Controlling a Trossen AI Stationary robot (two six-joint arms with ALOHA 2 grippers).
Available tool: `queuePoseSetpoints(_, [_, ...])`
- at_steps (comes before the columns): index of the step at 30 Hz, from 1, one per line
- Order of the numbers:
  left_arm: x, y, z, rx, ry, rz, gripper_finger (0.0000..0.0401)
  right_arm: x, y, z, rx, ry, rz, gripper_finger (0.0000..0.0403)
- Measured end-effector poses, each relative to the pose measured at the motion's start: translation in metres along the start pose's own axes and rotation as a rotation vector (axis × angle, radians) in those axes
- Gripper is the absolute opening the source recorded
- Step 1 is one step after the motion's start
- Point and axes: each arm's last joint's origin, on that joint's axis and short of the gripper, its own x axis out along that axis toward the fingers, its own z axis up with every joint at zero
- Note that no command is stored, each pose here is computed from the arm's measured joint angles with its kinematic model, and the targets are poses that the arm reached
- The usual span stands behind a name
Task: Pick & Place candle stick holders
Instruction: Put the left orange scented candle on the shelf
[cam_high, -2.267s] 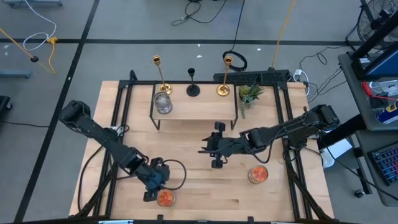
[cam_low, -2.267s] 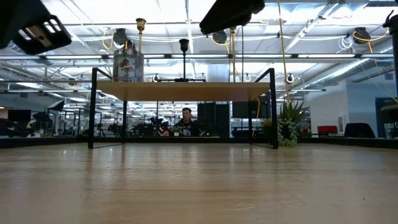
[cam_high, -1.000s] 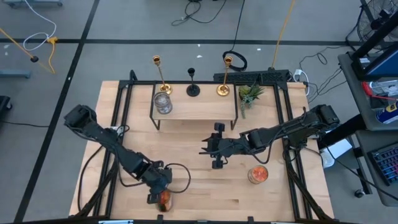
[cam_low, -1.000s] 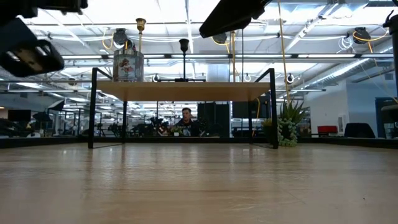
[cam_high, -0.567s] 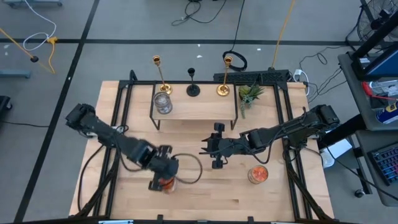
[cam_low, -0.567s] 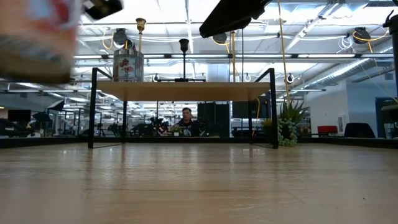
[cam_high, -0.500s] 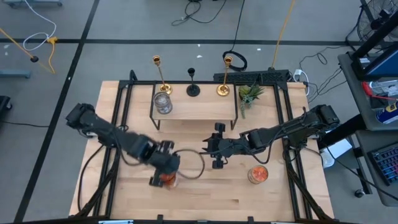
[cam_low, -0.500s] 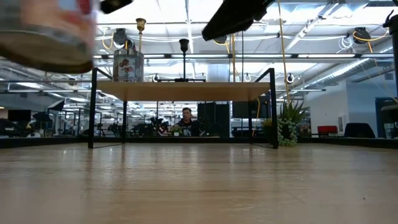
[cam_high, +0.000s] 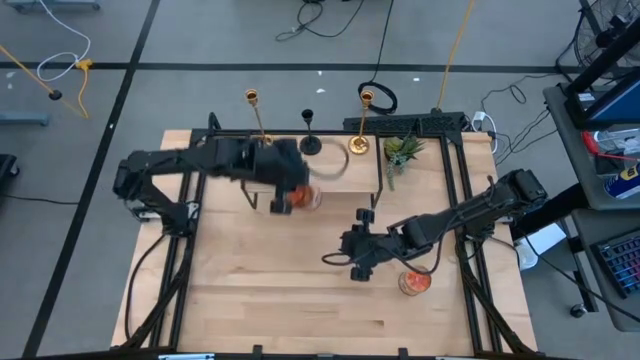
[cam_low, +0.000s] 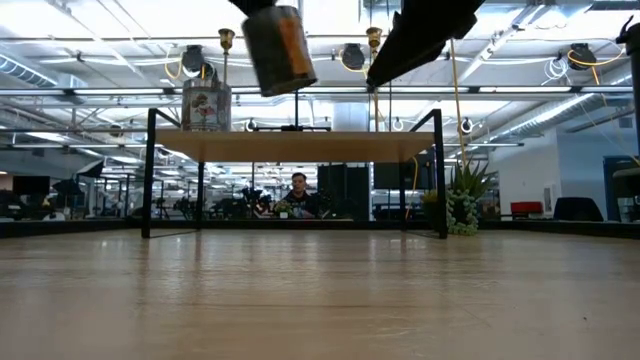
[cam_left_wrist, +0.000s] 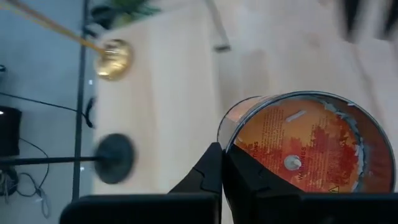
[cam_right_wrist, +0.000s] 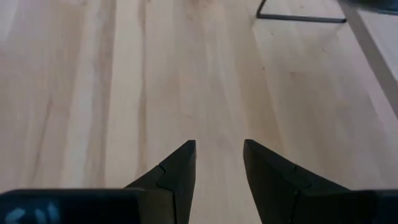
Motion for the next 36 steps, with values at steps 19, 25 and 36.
queuePoseSetpoints(19, [0.057, 0.093, -0.033, -0.184, 0.097, 0.061, 0.0015, -0.002, 0.004, 0.001, 0.082, -0.022, 0.013, 0.0130])
queuePoseSetpoints(25, [0.058, 0.094, -0.033, -0.180, 0.096, 0.064, 0.0023, -0.002, 0.004, 0.001, 0.083, -0.024, 0.014, 0.0130])
queuePoseSetpoints(36, [0.058, 0.096, -0.028, -0.149, 0.048, 0.088, 0.0025, -0.002, 0.004, 0.001, 0.083, -0.022, 0.016, 0.0130])
